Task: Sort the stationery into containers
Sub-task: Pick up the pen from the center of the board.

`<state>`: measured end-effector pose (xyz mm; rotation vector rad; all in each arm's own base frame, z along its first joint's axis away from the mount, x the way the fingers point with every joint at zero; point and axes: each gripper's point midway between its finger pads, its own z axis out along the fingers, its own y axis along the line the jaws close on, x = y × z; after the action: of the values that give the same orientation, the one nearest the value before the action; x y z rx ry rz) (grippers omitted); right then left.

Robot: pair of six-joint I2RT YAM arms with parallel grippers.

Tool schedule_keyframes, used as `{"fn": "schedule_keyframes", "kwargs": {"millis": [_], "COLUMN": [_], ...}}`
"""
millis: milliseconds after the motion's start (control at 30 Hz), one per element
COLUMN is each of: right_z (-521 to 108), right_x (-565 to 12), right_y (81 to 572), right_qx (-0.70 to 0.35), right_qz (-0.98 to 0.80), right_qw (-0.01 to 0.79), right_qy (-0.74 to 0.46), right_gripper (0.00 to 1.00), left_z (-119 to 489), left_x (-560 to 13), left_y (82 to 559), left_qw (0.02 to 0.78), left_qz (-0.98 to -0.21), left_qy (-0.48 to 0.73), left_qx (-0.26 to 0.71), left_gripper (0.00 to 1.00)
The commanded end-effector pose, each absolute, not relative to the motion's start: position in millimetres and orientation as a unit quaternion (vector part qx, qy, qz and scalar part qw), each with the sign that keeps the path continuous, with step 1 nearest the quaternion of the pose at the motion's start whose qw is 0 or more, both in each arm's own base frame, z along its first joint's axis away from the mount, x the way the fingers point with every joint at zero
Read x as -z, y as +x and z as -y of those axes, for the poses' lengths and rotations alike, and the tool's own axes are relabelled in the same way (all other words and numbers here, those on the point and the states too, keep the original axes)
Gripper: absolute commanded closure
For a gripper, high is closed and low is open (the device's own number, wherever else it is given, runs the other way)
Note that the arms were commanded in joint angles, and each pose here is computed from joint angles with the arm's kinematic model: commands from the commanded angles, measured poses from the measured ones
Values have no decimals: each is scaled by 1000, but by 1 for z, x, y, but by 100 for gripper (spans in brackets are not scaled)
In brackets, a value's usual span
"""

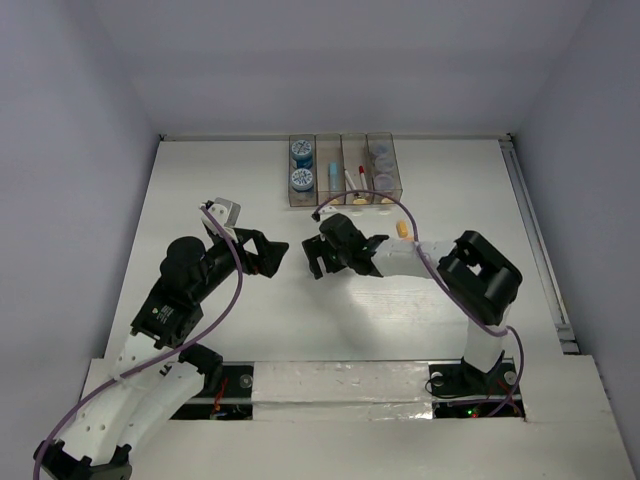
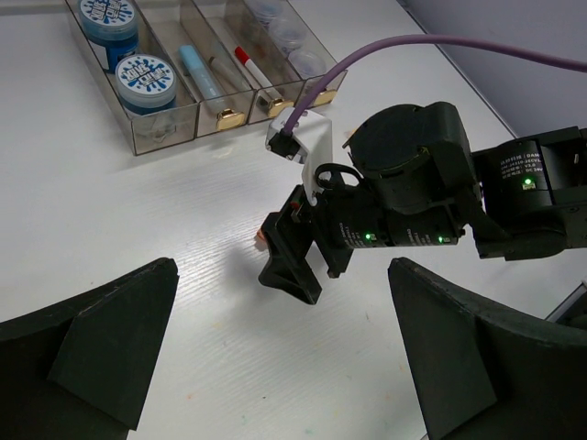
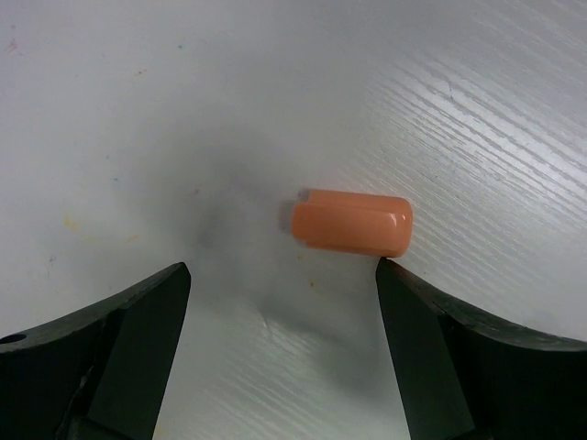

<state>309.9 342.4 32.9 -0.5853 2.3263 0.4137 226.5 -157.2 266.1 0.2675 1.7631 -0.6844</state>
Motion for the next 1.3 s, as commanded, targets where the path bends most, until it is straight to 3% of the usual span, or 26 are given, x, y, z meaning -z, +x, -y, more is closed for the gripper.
{"fn": "schedule_keyframes", "kwargs": {"millis": [0,267,467,533,733,867,1267], "right_z": [-338,-345,-310,-288,-233,-225,-221], "right_x": [-39,-55,-102,-104,-79,-66,-38], "right_y": [323,330,326,326,318,308,331], "right_qx": [-142,-160,-149,-140,-104,-91,-52], "right_qz": [-896,-890,-877,-883,-916,-924,-931], "right_qw": [356,367,397,390,318,274,245], "right_qy": [-223,-220,-227,-221,-219,-251,-266], "right_gripper": [11,11,16,23,31,30,27], "left_z": [159,157,156,156,156,156,155], "left_x": [-295,-295,-297,-297,-299,-298,-296], "left_y": [227,228,227,227,226,227,229], "left_qw": [608,609,611,612,614,612,612], "left_qz": [-723,-724,-722,-721,-718,-720,-724], "left_qy": [117,114,115,115,116,114,109], "left_qx": [307,303,304,305,307,306,301], "left_gripper": [1,1,1,1,1,1,1]}}
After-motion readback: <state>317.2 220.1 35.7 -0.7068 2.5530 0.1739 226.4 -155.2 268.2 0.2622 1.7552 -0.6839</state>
